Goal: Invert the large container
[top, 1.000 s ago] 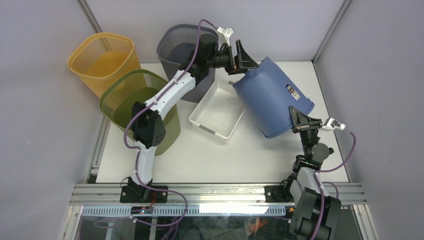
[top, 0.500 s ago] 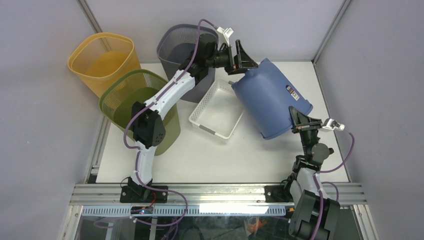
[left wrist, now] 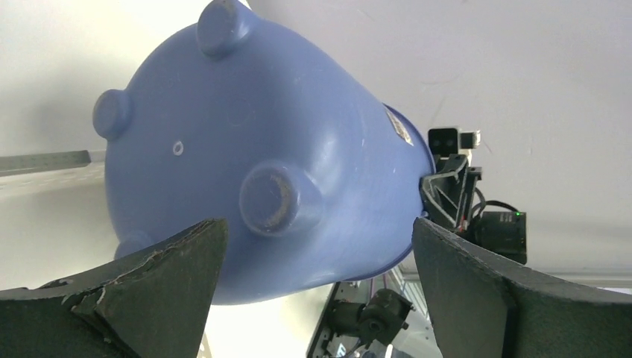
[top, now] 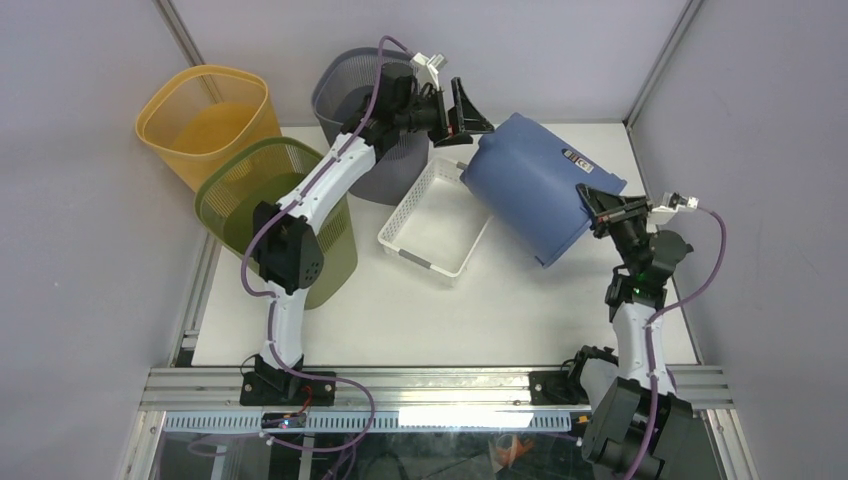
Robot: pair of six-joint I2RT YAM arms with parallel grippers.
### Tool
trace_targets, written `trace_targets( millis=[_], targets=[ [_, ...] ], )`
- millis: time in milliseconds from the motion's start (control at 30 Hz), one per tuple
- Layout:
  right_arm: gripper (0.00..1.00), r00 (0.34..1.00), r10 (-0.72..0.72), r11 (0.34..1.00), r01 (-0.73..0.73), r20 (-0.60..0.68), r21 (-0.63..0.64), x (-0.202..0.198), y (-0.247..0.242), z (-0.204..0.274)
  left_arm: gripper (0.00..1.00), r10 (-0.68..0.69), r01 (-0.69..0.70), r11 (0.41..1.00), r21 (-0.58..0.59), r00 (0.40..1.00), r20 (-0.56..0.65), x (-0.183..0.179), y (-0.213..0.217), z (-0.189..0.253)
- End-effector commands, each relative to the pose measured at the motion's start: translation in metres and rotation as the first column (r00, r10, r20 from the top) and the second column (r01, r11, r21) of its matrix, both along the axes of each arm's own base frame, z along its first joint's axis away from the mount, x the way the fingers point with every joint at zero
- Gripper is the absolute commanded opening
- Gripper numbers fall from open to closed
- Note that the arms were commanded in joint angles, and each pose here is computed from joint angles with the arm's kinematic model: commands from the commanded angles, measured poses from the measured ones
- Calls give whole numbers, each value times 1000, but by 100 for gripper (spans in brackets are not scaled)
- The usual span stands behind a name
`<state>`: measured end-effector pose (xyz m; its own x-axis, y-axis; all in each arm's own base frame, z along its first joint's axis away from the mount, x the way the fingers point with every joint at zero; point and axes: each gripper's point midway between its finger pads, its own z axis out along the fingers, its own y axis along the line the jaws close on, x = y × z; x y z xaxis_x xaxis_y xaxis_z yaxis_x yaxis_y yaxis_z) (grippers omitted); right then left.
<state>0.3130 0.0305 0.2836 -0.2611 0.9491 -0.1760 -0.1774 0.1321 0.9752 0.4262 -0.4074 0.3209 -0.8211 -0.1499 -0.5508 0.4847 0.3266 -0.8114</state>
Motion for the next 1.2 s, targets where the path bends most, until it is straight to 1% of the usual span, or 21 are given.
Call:
trace_targets(
  millis=[0, 67, 300, 367, 433, 500, 667, 833, 900, 967, 1067, 1167],
  targets=[
    [0, 995, 99, 993, -98, 19, -60, -11, 15, 26, 99, 32, -32, 999, 0, 995, 90, -5, 21, 42],
    [0, 993, 113, 991, -110, 32, -73, -15, 19, 36, 99, 55, -56, 998, 12, 994, 92, 1, 28, 41],
    [0, 994, 103, 987, -105, -22, -125, -12, 17, 61, 99, 92, -95, 995, 31, 992, 86, 12, 48, 40],
    [0, 995, 69, 981, -82, -78, -176, -10, 12, 65, 99, 99, -102, 994, 29, 991, 91, 14, 51, 42],
    [0, 993, 12, 966, -41, -118, -253, -9, 5, 69, 99, 94, -96, 995, 20, 991, 97, 15, 52, 46],
    [0, 989, -33, 954, -13, -147, -301, -9, -2, 71, 99, 83, -84, 996, 10, 992, 99, 15, 51, 49],
    [0, 991, -47, 956, 9, -125, -294, -8, -4, 79, 99, 60, -60, 998, -5, 993, 99, 12, 49, 54],
    [0, 989, -114, 952, 81, -95, -295, 0, -16, 85, 99, -9, 10, 1000, -5, 995, 101, -6, 42, 53],
    [0, 984, -162, 941, 131, -76, -312, 2, -23, 92, 99, -50, 49, 999, 20, 993, 108, -20, 34, 46],
    [0, 967, -240, 916, 198, -81, -349, 2, -36, 97, 99, -70, 64, 996, 63, 991, 112, -34, 26, 36],
    [0, 921, -373, 853, 292, -113, -433, -2, -59, 98, 99, -75, 56, 986, 157, 990, 116, -48, 18, 12],
    [0, 871, -475, 782, 354, -124, -514, -10, -78, 101, 99, -71, 38, 955, 293, 992, 102, -63, 15, -30]
  ],
)
